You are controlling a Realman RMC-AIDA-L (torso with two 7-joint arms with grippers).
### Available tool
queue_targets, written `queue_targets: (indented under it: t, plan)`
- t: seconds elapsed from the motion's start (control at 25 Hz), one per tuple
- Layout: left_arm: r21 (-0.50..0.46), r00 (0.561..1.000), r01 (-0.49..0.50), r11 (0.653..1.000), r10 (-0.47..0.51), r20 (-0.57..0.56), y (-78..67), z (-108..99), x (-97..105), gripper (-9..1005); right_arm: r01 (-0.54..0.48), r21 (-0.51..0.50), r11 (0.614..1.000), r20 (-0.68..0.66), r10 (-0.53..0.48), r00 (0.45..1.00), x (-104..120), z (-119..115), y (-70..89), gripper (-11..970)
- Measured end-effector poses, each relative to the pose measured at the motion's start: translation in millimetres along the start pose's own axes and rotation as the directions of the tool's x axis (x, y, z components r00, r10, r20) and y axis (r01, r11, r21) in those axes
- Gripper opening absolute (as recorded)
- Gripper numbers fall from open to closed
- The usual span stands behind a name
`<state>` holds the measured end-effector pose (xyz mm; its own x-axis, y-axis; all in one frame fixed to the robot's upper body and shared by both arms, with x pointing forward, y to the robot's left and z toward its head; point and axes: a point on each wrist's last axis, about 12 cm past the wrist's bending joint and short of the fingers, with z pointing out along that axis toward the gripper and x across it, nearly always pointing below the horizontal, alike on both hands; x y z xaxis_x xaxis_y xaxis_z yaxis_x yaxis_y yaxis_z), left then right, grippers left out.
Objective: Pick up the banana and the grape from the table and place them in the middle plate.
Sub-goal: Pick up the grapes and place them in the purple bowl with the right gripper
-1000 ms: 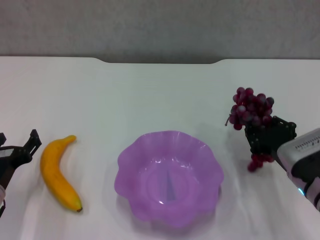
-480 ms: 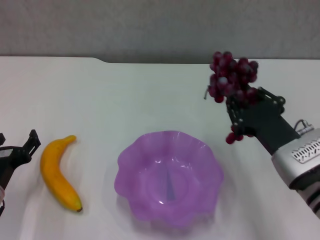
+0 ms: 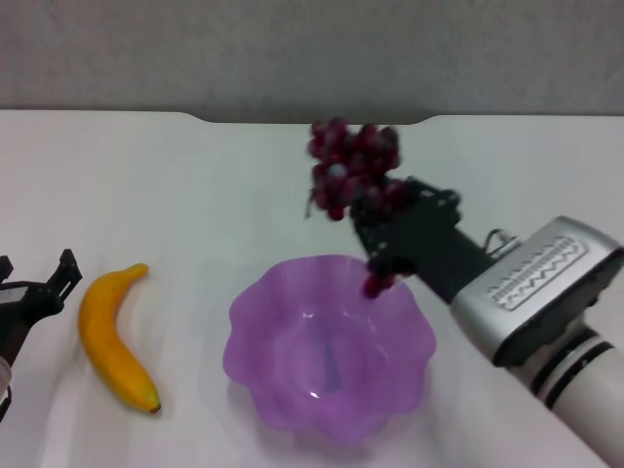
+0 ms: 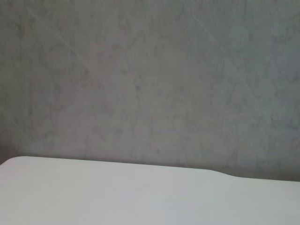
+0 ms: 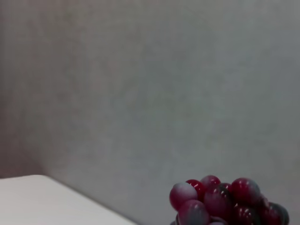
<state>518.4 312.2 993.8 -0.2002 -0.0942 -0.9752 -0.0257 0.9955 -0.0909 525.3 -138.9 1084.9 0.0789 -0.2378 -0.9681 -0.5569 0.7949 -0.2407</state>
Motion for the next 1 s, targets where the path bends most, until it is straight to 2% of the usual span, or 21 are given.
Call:
queue_targets:
  t: [0.24, 0.6, 0.76, 1.0]
  plan:
    - [0.002, 1.0, 0.001, 1.0, -0.001, 0.001, -1.0, 0.4, -0.1, 891, 0.01, -0.093, 0.996, -0.05, -0.014, 0.999, 12.9, 2.4, 18.9, 327]
    - [-0.005, 1.0, 0.008, 1.0, -0.008, 0.002, -0.3, 0.6, -0.4, 891, 0.011, -0.107, 0.994, -0.058, -0.017, 0.998, 25.7, -7.3, 26.4, 325]
    - [-0.007, 1.0, 0.006, 1.0, -0.006, 0.002, 0.5, 0.5, -0.4, 890, -0.074, -0.101, 0.992, -0.094, 0.065, 0.993, 25.7, -7.0, 24.6, 325]
    - [-0.015, 1.0, 0.0, 1.0, 0.0, -0.004, 3.5, -0.7, 0.9, 890, -0.161, -0.116, 0.98, -0.222, 0.132, 0.966, 8.9, 4.2, 22.4, 324]
